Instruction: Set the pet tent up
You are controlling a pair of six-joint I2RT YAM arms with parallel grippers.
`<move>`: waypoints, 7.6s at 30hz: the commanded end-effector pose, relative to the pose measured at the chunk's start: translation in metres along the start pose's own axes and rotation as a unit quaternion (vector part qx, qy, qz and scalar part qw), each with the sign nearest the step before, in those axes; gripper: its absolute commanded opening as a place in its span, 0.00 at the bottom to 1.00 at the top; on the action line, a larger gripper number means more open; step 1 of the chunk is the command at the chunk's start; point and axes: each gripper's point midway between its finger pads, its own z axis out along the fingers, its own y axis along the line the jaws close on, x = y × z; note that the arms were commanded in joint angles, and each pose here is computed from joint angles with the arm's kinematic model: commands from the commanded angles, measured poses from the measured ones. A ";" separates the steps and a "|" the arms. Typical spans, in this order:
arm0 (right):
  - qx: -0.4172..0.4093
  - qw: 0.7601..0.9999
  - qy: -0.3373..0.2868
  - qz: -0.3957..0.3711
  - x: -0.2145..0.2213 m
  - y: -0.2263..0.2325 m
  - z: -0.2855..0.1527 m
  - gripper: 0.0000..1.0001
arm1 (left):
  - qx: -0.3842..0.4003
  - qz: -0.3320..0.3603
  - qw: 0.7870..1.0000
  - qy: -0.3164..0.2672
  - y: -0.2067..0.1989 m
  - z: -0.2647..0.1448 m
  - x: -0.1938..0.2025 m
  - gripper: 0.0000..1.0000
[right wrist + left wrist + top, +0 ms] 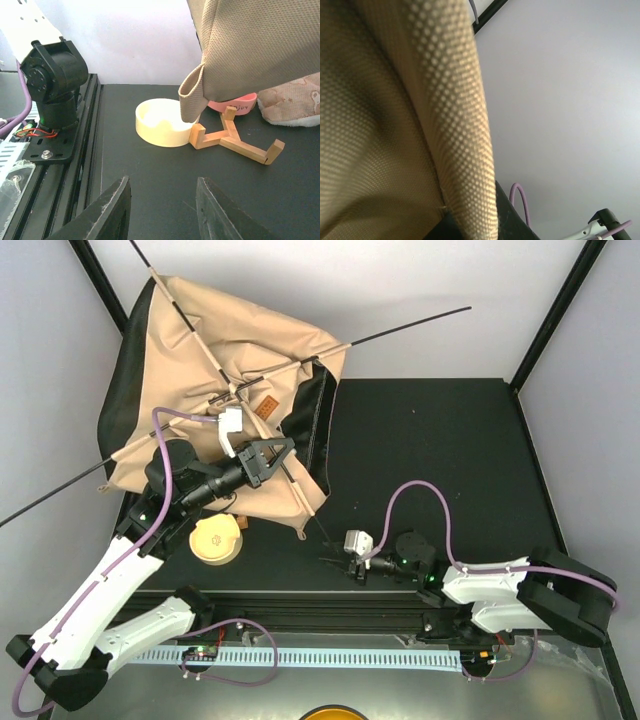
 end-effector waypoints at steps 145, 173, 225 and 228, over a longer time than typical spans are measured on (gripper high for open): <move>0.000 0.996 -0.068 -0.050 -0.038 0.006 0.030 0.01 | 0.054 0.072 0.995 -0.035 -0.039 -0.019 -0.021 0.02; -0.032 0.997 0.062 0.020 0.007 0.020 0.016 0.01 | 0.040 0.268 0.962 0.015 -0.032 0.000 -0.017 0.02; -0.038 0.994 0.091 0.042 -0.007 0.013 0.026 0.01 | 0.100 0.277 0.955 0.045 -0.030 0.002 -0.002 0.02; -0.038 0.994 0.093 0.040 -0.006 0.013 0.026 0.01 | 0.100 0.275 0.955 0.052 -0.028 0.003 0.000 0.01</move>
